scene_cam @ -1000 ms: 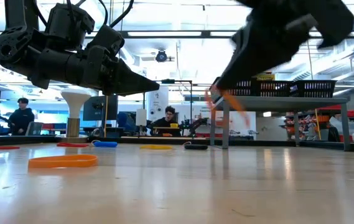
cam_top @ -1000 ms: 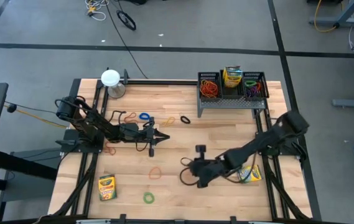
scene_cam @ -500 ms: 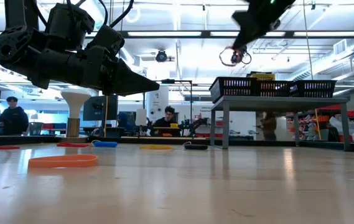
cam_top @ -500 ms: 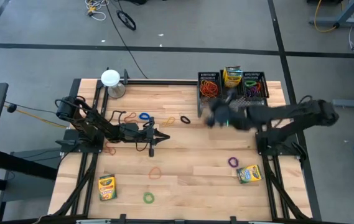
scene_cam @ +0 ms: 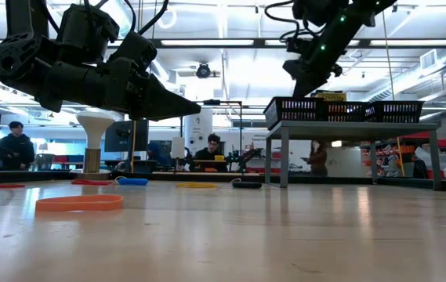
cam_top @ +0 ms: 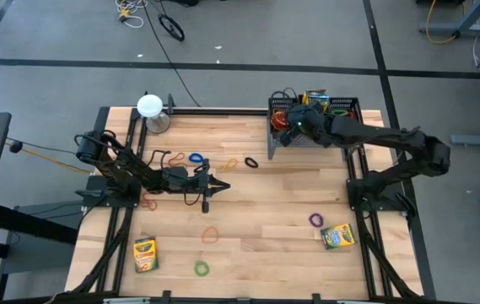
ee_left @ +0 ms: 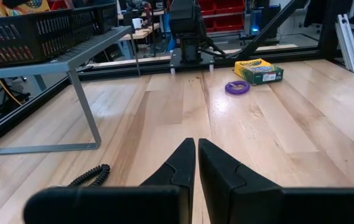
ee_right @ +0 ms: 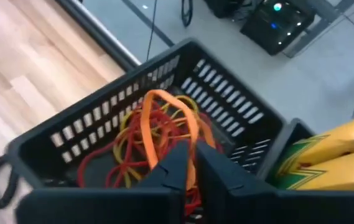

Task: Pick & Place Office Desk Supplies
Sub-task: Put the orange rubber band into the left black bin on the shelf, then put the red rubber band into the left black bin on the shelf

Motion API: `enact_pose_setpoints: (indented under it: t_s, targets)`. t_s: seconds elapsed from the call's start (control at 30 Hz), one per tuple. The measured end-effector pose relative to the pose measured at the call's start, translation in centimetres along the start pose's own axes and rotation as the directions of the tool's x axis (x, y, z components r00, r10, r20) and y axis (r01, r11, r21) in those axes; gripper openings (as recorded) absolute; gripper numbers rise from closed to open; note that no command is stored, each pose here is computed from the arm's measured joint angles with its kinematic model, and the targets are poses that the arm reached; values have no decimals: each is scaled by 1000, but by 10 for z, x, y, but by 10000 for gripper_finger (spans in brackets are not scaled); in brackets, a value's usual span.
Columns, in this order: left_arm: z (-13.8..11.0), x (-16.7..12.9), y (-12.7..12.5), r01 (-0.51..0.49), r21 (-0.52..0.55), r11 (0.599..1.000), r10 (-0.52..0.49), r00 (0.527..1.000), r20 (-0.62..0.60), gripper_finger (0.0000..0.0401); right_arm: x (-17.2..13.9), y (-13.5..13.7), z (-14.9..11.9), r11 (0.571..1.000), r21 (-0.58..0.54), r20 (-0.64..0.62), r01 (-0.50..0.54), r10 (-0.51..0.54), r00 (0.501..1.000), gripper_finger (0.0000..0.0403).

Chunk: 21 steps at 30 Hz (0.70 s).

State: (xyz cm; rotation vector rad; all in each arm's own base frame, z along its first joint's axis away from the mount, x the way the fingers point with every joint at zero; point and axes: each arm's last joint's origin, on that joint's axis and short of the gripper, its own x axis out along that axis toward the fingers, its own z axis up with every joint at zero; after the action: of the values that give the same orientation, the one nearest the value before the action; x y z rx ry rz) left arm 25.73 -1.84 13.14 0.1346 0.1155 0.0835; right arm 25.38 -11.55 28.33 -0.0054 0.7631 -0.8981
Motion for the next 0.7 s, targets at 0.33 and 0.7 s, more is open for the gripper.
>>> enact_pose_setpoints:
  t_s: [0.33,0.7]
  targets:
    - [0,0,0,0,0,1000,0,1000,0,26,-22,-1,4,996,-41,80,80,-76,994,150]
    - [0,0,0,0,0,1000,0,1000,0,26,-85,36,-35,962,-135,112,-238,254,961,95]
